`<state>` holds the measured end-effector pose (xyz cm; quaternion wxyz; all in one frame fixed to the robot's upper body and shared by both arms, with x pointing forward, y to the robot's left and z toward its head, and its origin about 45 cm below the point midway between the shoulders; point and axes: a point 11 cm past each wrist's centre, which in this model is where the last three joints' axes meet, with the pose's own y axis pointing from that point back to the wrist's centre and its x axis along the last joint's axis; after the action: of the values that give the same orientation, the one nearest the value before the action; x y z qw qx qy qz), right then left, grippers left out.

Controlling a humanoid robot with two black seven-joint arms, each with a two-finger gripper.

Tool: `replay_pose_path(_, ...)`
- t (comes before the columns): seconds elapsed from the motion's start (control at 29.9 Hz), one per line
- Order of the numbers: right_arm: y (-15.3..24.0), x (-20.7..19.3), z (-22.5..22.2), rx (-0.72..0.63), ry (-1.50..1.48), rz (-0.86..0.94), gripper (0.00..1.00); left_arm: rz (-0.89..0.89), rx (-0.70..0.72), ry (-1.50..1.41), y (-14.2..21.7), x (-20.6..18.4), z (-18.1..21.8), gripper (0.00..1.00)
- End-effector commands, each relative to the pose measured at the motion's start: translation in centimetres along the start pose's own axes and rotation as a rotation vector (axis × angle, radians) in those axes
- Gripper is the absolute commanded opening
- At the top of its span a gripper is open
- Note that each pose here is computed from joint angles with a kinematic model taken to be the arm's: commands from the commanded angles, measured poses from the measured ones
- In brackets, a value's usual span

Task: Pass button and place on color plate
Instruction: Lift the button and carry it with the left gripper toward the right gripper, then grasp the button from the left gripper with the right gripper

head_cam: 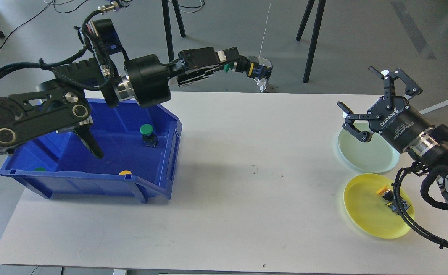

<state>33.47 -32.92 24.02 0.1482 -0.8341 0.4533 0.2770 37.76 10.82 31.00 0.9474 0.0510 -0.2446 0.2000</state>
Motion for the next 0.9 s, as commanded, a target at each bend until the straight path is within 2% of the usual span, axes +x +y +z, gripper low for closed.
replay_pose_path(0.0,1.0,-0.6,0.1,-0.013,-0.001,-0.026,0.99,0.015,0.021,0.071,-1.5,-2.4,-2.8,0.07)
replay_pose_path(0.33,0.0,-2.9,0.7,-0.039,-0.011,-0.099,0.99,0.031,0.002,0.086,-1.8,-2.5,-2.6,0.08)
replay_pose_path(0.87,-4.5,-6.7,0.6,-0.142,0.080,-0.241,0.99,0.015,0.004,0.081,-2.2,-3.0,-2.7,0.08)
